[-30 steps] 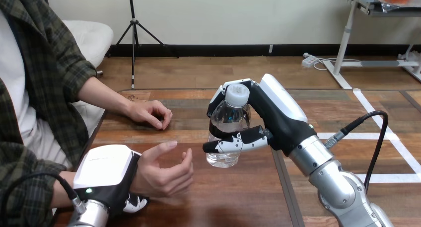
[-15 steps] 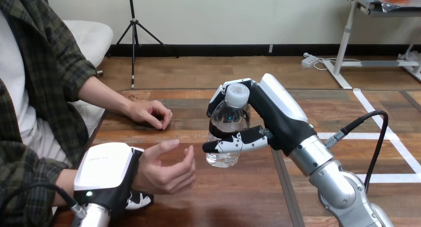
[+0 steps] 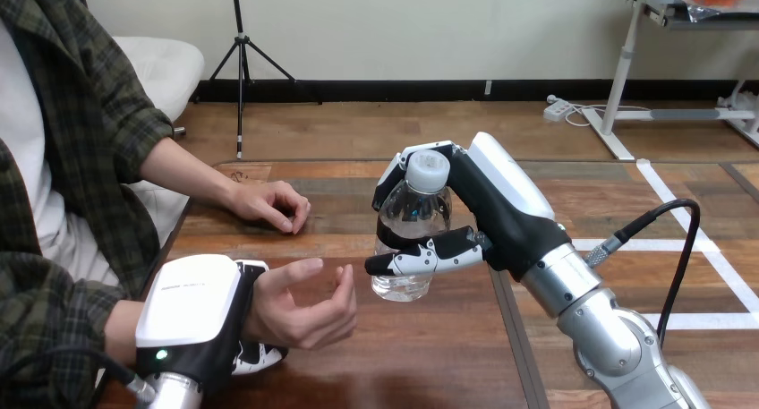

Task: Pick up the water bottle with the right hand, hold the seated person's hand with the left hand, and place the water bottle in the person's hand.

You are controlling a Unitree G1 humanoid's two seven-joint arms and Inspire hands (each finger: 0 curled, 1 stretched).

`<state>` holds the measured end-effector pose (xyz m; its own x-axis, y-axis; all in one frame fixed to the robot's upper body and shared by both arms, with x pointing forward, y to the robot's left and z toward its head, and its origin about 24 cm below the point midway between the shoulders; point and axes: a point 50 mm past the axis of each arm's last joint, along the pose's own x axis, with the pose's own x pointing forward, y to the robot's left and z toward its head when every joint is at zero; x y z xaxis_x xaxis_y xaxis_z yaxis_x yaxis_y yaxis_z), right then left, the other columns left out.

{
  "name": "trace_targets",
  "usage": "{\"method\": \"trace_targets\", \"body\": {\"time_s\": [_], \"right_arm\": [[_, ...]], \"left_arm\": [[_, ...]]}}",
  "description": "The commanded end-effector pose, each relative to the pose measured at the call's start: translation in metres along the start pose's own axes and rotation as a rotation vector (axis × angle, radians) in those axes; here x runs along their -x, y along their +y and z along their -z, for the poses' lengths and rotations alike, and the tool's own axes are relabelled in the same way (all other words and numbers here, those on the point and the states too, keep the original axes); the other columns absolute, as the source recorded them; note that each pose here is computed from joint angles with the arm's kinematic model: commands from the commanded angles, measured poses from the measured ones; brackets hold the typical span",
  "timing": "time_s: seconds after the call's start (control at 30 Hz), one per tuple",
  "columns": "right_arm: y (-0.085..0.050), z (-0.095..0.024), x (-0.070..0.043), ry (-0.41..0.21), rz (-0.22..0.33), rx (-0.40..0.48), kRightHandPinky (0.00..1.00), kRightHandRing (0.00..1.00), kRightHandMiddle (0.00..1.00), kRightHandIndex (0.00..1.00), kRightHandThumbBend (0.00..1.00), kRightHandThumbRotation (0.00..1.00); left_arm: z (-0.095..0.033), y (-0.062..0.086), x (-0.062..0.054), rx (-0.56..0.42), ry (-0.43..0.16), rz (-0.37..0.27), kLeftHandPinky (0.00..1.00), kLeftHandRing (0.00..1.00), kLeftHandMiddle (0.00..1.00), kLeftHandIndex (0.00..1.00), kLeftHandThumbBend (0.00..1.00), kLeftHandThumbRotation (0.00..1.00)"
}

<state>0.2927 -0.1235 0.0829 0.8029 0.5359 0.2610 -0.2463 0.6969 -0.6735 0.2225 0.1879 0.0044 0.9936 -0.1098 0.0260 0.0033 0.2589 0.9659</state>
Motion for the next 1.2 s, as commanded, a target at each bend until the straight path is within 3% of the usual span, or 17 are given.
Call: {"method": "trace_targets", "body": {"time_s": [0.0,0.6,1.17], "right_arm": [[-0.023,-0.018,-0.014,-0.115,0.08,0.026,0.35,0.37,0.43,0.43,0.77,0.0],[-0.026,-0.024,-0.015,-0.161,0.096,0.028,0.34,0.37,0.43,0.43,0.78,0.0],[-0.032,-0.033,-0.021,-0.204,0.114,0.024,0.35,0.38,0.44,0.42,0.78,0.0]], "left_arm": [[-0.003,-0.001,-0.002,0.048,-0.014,-0.053,0.31,0.36,0.41,0.46,0.8,0.0],[-0.016,0.006,-0.001,0.204,-0.088,-0.191,0.32,0.37,0.41,0.45,0.81,0.0],[-0.036,0.014,-0.003,0.256,-0.17,-0.233,0.31,0.36,0.4,0.43,0.81,0.0]]}}
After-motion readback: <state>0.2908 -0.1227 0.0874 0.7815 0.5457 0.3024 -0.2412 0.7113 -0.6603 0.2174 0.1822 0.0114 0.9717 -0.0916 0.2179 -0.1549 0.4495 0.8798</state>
